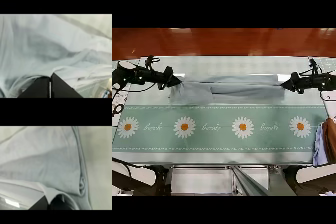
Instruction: Fold the shirts.
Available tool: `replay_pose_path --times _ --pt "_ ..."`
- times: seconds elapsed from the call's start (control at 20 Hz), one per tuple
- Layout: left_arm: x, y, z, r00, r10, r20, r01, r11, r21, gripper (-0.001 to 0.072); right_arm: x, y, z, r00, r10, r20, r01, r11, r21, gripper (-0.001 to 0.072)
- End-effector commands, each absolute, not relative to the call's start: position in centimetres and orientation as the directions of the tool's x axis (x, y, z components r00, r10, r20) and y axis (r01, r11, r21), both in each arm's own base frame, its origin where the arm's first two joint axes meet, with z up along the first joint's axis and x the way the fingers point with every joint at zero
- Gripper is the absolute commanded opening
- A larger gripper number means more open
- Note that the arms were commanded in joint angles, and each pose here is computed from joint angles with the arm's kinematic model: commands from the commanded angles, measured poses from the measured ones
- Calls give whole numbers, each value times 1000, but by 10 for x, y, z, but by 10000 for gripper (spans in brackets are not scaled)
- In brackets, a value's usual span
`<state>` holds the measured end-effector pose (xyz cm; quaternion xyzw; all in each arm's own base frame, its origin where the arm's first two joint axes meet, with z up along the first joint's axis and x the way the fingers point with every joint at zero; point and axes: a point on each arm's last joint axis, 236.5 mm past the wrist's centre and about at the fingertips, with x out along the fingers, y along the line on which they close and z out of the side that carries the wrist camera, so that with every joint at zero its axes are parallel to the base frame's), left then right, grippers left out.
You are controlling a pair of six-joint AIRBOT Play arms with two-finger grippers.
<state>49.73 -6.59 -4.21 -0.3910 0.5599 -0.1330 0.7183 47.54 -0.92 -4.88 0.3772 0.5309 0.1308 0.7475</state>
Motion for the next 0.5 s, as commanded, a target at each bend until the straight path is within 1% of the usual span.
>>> replay_pose_path --times 0.0,0.25,0.45 --pt "531 -66 -46 344 -639 -688 -233 652 -722 20 503 -10 -54 438 587 -681 201 675 710 31" --pt "548 -73 -54 333 -650 -683 -204 657 -726 20 524 -10 -59 465 575 -673 188 679 710 31" --pt "547 -74 -63 320 -654 -686 -213 656 -724 20 532 -6 -70 475 575 -666 205 664 719 31"
